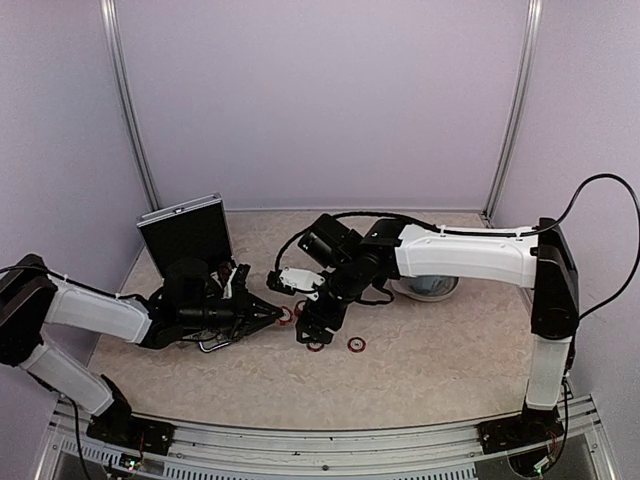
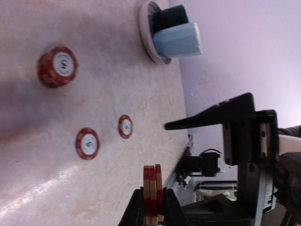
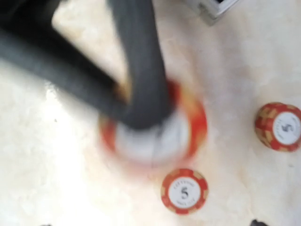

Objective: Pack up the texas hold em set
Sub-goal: Pass from the right arm to the left, then place the pile of poker chips in the slot.

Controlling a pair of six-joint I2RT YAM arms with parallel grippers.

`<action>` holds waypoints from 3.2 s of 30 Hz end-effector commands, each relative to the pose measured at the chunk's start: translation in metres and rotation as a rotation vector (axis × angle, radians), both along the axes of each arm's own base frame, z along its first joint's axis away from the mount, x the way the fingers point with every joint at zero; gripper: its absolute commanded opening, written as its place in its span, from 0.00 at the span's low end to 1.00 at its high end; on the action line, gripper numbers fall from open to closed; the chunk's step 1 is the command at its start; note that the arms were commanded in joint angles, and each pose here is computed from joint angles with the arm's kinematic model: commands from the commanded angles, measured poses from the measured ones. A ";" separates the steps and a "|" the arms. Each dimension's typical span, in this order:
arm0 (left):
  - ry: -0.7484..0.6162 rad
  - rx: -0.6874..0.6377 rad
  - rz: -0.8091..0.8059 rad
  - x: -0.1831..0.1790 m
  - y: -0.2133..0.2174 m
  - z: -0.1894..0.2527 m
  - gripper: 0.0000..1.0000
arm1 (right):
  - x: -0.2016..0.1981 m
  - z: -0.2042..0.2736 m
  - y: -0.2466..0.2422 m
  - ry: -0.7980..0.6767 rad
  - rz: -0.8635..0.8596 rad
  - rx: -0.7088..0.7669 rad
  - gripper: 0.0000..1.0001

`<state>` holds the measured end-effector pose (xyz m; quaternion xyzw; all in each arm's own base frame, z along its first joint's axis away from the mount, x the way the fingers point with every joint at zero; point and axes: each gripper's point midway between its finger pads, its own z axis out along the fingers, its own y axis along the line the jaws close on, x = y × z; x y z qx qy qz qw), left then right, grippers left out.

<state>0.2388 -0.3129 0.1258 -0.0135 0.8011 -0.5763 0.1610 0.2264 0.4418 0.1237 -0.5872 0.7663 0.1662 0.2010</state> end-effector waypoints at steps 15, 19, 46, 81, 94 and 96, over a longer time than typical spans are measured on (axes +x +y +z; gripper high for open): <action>-0.462 0.898 0.273 0.040 0.137 0.103 0.00 | 0.038 0.036 -0.040 -0.026 -0.084 0.280 0.91; -0.531 1.028 0.184 0.040 0.144 0.107 0.00 | 0.035 0.029 -0.035 0.020 -0.052 0.325 0.90; -0.494 1.496 -0.562 0.018 0.197 -0.017 0.00 | 0.021 -0.005 -0.029 0.160 0.018 0.380 0.86; -0.354 1.637 -0.739 0.024 0.227 -0.068 0.00 | 0.018 -0.016 -0.029 0.196 0.022 0.363 0.84; -0.357 1.662 -0.730 0.026 0.230 -0.071 0.16 | 0.017 -0.017 -0.029 0.203 0.025 0.360 0.84; -0.359 1.662 -0.729 0.026 0.230 -0.072 0.18 | 0.016 -0.016 -0.029 0.202 0.026 0.360 0.84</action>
